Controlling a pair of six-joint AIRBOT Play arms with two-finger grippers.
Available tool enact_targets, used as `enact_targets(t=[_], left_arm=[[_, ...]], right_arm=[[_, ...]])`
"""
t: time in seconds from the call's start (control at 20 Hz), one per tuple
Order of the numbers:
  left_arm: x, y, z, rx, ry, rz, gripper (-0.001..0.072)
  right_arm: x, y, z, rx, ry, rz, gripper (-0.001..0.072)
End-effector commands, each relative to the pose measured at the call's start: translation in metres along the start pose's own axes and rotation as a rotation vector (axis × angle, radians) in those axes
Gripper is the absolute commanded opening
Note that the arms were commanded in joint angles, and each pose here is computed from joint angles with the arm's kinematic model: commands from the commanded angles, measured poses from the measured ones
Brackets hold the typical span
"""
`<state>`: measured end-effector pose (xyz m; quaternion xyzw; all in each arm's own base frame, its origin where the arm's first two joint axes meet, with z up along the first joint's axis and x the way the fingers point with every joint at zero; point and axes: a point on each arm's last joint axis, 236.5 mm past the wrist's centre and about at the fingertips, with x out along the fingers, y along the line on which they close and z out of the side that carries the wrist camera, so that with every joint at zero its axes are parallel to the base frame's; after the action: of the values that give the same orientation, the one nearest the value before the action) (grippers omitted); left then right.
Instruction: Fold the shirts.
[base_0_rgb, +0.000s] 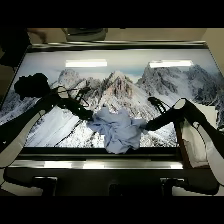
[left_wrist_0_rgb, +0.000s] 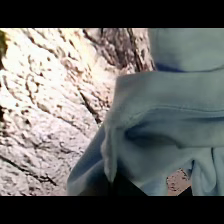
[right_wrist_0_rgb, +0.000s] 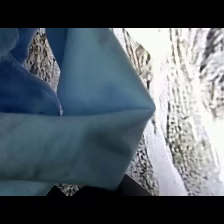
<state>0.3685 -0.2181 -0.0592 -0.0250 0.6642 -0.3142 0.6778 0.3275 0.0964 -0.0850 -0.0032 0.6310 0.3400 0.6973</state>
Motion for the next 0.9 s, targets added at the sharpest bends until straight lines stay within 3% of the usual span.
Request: enact_targets(t=[0.0, 0.15, 0.3, 0.45, 0.55, 0.85], left_arm=[[-0.041, -0.013, 0.031, 0.064, -0.130, 0.035, 0.0033], [-0.165, -0.045, 0.079, 0.173, -0.419, 0.176, 0.0033], [-0.346, -0.129, 0.086, 0.307, -0.856, 0.245, 0.0033], [-0.524, -0.190, 0.022, 0.295, -1.344, 0.325, 0.0033], [-0.574, -0.210, -0.029, 0.238, -1.519, 0.280, 0.0033], [-0.594, -0.236, -0.098, 0.235, -1.616, 0.193, 0.0033]], right_arm=[[-0.018, -0.004, 0.023, -0.066, -0.065, -0.044, 0.0053], [-0.126, 0.005, 0.079, -0.243, -0.261, -0.275, 0.0052], [-0.328, 0.060, 0.127, -0.453, -0.649, -0.703, 0.0054], [-0.517, 0.141, 0.077, -0.460, -1.029, -1.135, 0.0054], [-0.563, 0.184, 0.031, -0.449, -1.166, -1.230, 0.0054], [-0.587, 0.231, -0.020, -0.454, -1.293, -1.259, 0.0054]])
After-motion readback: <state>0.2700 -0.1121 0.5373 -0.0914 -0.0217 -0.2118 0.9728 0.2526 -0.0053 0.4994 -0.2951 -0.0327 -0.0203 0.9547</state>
